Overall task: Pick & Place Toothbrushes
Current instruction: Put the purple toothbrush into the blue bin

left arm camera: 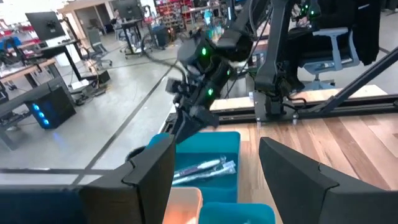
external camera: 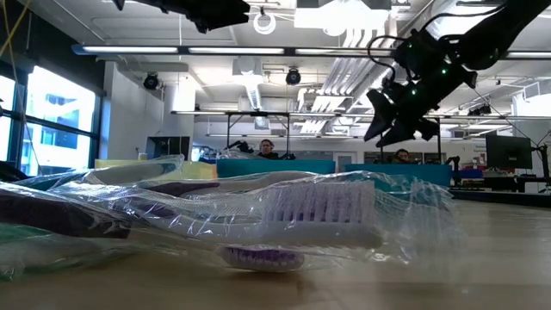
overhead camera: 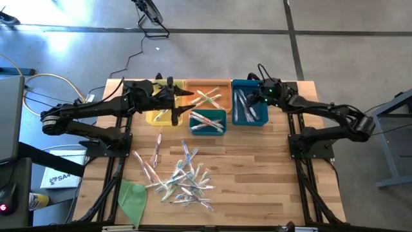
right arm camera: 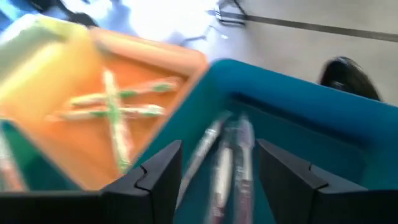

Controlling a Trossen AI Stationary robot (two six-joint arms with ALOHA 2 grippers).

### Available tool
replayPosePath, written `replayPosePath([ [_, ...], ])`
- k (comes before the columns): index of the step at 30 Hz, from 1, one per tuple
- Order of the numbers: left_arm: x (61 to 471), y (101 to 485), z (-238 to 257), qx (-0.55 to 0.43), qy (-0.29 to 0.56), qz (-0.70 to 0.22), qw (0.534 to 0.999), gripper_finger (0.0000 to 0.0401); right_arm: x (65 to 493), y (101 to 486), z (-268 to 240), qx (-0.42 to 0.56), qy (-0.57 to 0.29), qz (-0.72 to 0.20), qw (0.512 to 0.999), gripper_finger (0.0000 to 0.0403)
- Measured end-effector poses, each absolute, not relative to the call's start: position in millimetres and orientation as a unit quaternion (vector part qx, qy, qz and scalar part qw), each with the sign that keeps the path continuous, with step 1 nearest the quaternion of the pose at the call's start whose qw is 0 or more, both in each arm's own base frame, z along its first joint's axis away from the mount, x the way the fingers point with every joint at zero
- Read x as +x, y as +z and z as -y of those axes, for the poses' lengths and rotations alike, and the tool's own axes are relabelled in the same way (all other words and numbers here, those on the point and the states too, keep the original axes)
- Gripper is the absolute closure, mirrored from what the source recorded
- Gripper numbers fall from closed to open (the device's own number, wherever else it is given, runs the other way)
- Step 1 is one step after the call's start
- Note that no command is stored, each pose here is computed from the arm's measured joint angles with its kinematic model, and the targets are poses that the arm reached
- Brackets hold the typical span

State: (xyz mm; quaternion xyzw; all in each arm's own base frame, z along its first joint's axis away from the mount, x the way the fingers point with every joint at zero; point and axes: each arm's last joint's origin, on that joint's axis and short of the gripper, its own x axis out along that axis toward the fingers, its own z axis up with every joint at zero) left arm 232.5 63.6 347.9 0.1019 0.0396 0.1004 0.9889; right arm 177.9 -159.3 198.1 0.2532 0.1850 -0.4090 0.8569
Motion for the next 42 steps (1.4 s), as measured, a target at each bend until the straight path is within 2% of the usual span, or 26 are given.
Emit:
replayPosePath([
  [8, 232, 347, -64, 0.082, 0.113, -0.041, 0.989, 0.0176, 170, 236, 144, 0.291, -0.306, -0.085, 0.902, 0.0246],
  [16, 232, 348, -65, 0.084, 0.128, -0.04, 0.987, 0.0176, 160, 276, 121, 0.245, -0.23, 0.018, 0.942, 0.0277],
  [22, 232, 348, -65, 0.084, 0.135, -0.041, 0.986, 0.0176, 163, 289, 110, 0.2, -0.195, 0.056, 0.959, 0.0282],
  [26, 235, 346, -52, 0.083, 0.108, -0.047, 0.99, 0.018, 166, 290, 106, 0.198, -0.171, 0.055, 0.964, 0.0283],
  [32, 240, 338, -10, 0.091, 0.063, -0.088, 0.99, 0.023, 171, 290, 98, 0.197, -0.147, 0.05, 0.968, 0.0283],
  [42, 233, 333, 45, 0.054, 0.08, -0.105, 0.99, 0.0328, 174, 289, 92, 0.197, -0.134, 0.045, 0.97, 0.0283],
])
